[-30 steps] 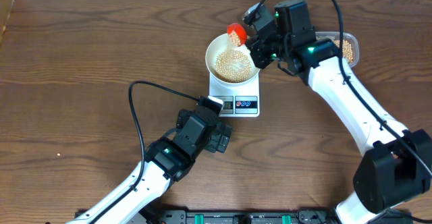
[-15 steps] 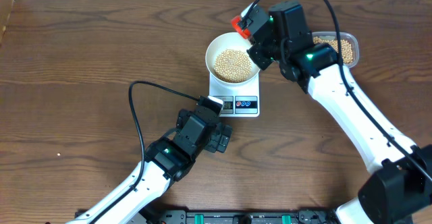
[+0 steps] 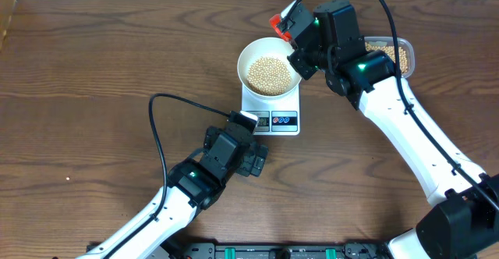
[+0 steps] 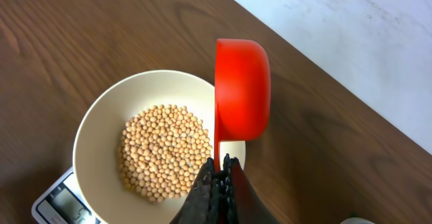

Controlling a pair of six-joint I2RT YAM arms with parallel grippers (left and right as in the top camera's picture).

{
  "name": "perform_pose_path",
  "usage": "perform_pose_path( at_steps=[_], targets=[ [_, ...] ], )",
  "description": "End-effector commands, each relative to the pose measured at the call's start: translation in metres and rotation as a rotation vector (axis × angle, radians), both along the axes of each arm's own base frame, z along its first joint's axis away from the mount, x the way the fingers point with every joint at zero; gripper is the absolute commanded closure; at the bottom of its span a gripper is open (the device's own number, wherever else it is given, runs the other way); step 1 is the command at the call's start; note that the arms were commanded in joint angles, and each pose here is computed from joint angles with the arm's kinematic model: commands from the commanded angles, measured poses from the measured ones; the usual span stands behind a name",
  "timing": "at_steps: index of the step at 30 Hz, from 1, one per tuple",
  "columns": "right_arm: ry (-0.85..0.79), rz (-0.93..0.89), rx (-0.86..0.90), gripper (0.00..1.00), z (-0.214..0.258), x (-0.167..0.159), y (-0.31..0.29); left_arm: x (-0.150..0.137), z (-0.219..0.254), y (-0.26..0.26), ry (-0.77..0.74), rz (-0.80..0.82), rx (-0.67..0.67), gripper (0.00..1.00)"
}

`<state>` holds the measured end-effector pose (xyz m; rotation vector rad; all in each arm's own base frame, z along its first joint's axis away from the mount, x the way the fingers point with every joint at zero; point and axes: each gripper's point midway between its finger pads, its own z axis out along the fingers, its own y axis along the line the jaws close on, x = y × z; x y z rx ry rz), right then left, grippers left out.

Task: Scoop item into bowl and weigh 50g on scale

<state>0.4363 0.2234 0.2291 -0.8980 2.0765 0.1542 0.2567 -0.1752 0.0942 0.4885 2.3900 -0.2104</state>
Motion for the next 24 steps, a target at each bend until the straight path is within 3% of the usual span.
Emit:
perform_pose_path(
  at_steps=[1, 13, 24],
  targets=[
    [-0.011, -0.019, 0.032, 0.99, 0.012, -0.001, 0.000, -0.001, -0.001, 0.001, -0.002, -0.005, 0.005, 0.02],
    [-0.016, -0.108, 0.152, 0.99, 0.035, 0.004, -0.011, -0.001, -0.001, 0.001, -0.002, -0.005, 0.005, 0.02],
    [0.091, 0.019, 0.250, 0.99, 0.020, -0.003, 0.008, -0.001, -0.001, 0.001, -0.002, -0.005, 0.005, 0.02]
  ],
)
